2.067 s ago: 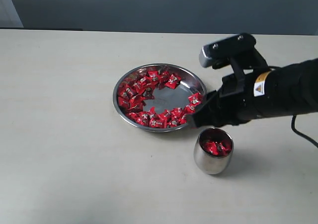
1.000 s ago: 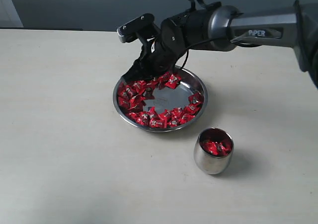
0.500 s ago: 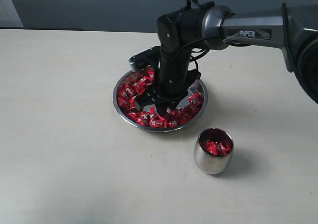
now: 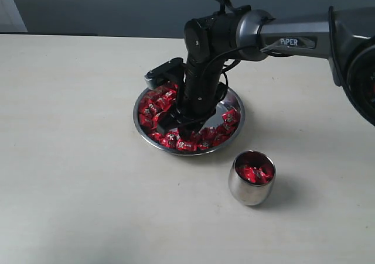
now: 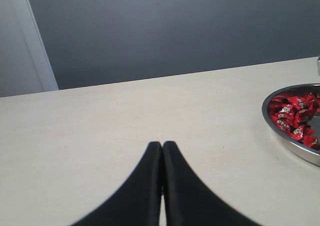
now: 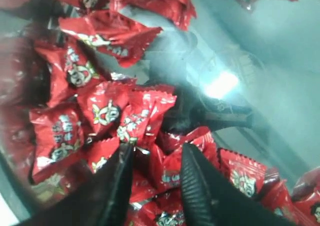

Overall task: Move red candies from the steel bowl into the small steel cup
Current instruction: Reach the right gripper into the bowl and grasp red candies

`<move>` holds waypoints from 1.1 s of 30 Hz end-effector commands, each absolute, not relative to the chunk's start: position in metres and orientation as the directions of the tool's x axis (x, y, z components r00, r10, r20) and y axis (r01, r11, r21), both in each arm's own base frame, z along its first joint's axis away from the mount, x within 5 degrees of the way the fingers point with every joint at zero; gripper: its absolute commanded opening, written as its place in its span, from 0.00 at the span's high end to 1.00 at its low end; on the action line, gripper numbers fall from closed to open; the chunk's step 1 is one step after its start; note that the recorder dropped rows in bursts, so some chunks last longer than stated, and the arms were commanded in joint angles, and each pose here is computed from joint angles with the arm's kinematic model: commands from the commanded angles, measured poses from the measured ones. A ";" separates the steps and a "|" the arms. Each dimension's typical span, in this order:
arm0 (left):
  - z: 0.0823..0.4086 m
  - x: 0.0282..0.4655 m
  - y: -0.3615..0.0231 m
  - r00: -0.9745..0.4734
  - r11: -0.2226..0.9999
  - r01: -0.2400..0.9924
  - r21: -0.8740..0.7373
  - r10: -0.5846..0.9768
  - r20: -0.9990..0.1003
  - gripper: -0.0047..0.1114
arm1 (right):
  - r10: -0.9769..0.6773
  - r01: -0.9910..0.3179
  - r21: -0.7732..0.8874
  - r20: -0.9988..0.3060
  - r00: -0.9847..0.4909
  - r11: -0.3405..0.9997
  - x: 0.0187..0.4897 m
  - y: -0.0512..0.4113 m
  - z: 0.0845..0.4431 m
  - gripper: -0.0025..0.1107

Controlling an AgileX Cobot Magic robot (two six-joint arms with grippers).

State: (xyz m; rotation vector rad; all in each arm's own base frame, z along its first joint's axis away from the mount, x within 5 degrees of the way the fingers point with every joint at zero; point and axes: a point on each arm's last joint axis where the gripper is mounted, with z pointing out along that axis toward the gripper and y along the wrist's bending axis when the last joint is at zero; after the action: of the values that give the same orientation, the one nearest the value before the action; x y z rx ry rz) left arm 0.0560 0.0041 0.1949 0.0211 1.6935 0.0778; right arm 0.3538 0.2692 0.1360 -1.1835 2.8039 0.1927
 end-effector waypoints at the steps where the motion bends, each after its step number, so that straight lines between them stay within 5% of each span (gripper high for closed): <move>1: 0.195 0.056 0.004 -0.115 0.998 -0.024 0.056 0.053 -0.992 0.96 | -0.737 -0.750 0.063 -0.151 -0.659 0.658 0.356 0.269 0.139 0.68; 7: 0.195 0.056 0.004 -0.115 0.998 -0.024 0.056 0.053 -0.992 0.96 | -0.743 -0.757 0.060 -0.153 -0.652 0.651 0.356 0.269 0.139 0.46; 20: 0.195 0.056 0.004 -0.115 0.998 -0.024 0.056 0.053 -0.992 0.96 | -0.763 -0.767 0.046 -0.085 -0.641 0.640 0.356 0.265 0.124 0.48; 26: 0.195 0.056 0.004 -0.115 0.998 -0.024 0.056 0.053 -0.992 0.96 | -0.758 -0.767 0.032 -0.131 -0.639 0.641 0.357 0.266 0.135 0.93; 33: 0.195 0.056 0.004 -0.115 0.998 -0.024 0.056 0.053 -0.992 0.96 | -0.703 -0.736 0.006 -0.290 -0.649 0.677 0.361 0.269 0.189 0.95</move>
State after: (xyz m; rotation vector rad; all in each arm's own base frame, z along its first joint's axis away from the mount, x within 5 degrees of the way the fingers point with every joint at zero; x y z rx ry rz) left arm 0.0560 0.0041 0.1949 0.0211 1.6935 0.0778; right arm 0.3602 0.2702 0.1645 -1.1996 2.6805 0.1671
